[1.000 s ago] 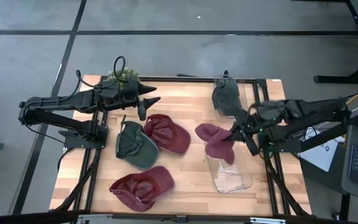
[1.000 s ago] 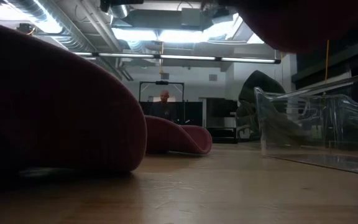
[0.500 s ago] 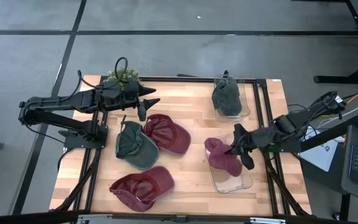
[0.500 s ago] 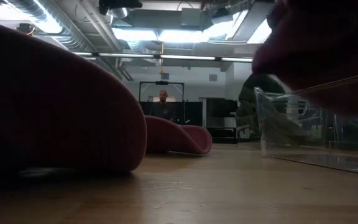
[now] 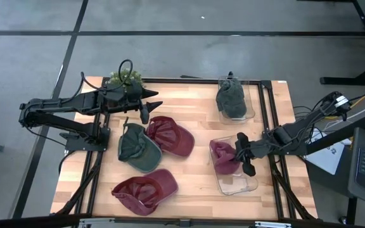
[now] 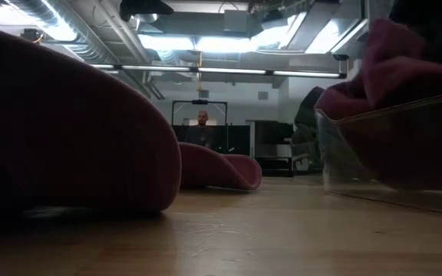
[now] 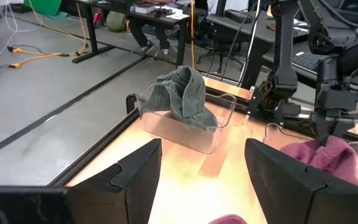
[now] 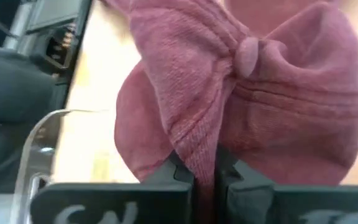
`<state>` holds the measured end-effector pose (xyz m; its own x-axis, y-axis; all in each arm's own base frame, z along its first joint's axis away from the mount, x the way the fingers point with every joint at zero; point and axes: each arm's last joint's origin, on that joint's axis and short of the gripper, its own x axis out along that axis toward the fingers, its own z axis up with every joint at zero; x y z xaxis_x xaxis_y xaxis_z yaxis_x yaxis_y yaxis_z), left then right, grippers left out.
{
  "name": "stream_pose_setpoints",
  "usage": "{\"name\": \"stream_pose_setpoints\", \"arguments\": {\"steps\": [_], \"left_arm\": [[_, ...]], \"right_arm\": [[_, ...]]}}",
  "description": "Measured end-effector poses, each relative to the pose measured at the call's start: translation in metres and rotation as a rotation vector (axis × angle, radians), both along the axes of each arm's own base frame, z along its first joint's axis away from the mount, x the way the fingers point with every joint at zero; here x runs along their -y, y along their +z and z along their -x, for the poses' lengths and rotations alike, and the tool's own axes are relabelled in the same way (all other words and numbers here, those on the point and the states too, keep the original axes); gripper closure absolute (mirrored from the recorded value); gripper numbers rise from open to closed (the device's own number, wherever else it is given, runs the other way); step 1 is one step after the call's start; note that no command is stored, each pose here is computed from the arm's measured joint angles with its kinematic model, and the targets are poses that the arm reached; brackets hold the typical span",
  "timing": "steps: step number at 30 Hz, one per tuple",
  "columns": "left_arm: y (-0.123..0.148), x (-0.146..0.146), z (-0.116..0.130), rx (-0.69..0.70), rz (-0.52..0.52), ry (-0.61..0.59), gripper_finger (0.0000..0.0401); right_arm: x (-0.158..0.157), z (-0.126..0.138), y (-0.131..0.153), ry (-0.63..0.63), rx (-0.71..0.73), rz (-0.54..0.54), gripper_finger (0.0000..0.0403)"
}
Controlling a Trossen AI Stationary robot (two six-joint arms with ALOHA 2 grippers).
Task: Pick & Place hat
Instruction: Put the right red cap into the bottom transparent bin, then put the top red cap into the bottom transparent bin
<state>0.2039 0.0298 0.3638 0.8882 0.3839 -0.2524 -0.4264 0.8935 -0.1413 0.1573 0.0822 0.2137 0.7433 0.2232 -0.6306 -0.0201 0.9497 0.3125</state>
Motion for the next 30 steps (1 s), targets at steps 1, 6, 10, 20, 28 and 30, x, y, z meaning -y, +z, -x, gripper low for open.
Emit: {"name": "stream_pose_setpoints", "arguments": {"steps": [1, 6, 10, 20, 28, 30], "left_arm": [[0.000, 0.000, 0.000, 0.000, 0.000, 0.000, 0.0175], [0.000, 0.000, 0.000, -0.001, -0.001, 0.000, 0.0175], [0.000, 0.000, 0.000, -0.002, -0.001, 0.000, 0.0175], [-0.005, 0.000, 0.002, -0.059, 0.006, 0.000, 0.0175], [-0.006, 0.000, 0.002, -0.070, 0.007, 0.000, 0.0175], [-0.007, 0.000, 0.002, -0.072, 0.007, 0.000, 0.0175]], "right_arm": [[-0.001, 0.000, -0.001, 0.009, 0.003, -0.021, 0.0391], [-0.004, -0.002, 0.001, 0.057, 0.030, -0.101, 0.0384], [-0.006, -0.005, 0.006, 0.046, 0.074, -0.151, 0.0373], [-0.005, -0.001, 0.000, -0.027, -0.050, -0.260, 0.0305], [-0.005, -0.002, 0.005, -0.023, -0.075, -0.329, 0.0190], [-0.005, -0.005, 0.017, -0.008, -0.065, -0.359, 0.0173]]}}
